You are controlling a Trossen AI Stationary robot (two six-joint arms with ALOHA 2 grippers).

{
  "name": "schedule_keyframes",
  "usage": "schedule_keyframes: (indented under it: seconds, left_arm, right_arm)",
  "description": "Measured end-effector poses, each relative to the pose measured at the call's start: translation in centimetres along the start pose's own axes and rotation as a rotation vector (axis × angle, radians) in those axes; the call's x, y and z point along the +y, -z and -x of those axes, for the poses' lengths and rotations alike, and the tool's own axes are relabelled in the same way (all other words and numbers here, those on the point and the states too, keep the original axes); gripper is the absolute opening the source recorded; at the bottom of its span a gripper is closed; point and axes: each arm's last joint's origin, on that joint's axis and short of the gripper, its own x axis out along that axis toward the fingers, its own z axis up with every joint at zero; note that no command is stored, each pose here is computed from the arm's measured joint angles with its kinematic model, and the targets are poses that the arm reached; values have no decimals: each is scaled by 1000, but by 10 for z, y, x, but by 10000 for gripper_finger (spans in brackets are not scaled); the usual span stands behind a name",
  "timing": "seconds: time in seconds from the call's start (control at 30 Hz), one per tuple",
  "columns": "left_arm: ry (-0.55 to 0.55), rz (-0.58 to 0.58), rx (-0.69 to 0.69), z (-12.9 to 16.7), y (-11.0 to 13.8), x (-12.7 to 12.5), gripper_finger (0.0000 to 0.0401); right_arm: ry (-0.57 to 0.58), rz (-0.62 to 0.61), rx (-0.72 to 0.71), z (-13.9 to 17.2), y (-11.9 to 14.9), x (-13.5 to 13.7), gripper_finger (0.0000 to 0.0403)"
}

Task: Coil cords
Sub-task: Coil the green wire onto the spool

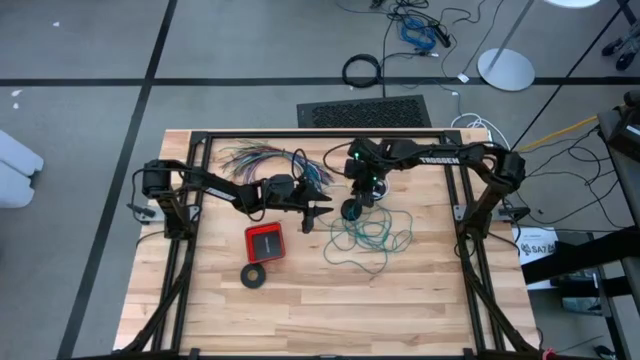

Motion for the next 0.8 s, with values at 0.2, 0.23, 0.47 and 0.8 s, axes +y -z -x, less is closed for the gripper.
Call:
schedule_keyframes:
  seconds: [0.2,0.23,0.47,0.8]
  left_arm:
    - [0,-20,1,0,0,0,164]
    - [0,-23,2,0,0,0,164]
    - [-30,-14,12,0,1,1,164]
    - [-32,3,19,0,2,1,164]
  right_arm:
    - [-3,54,-37,13,-18,6,101]
    - [-4,65,-33,14,-19,7,101]
    - [-10,104,23,15,-14,2,101]
    - [-77,132,24,2,-11,8,101]
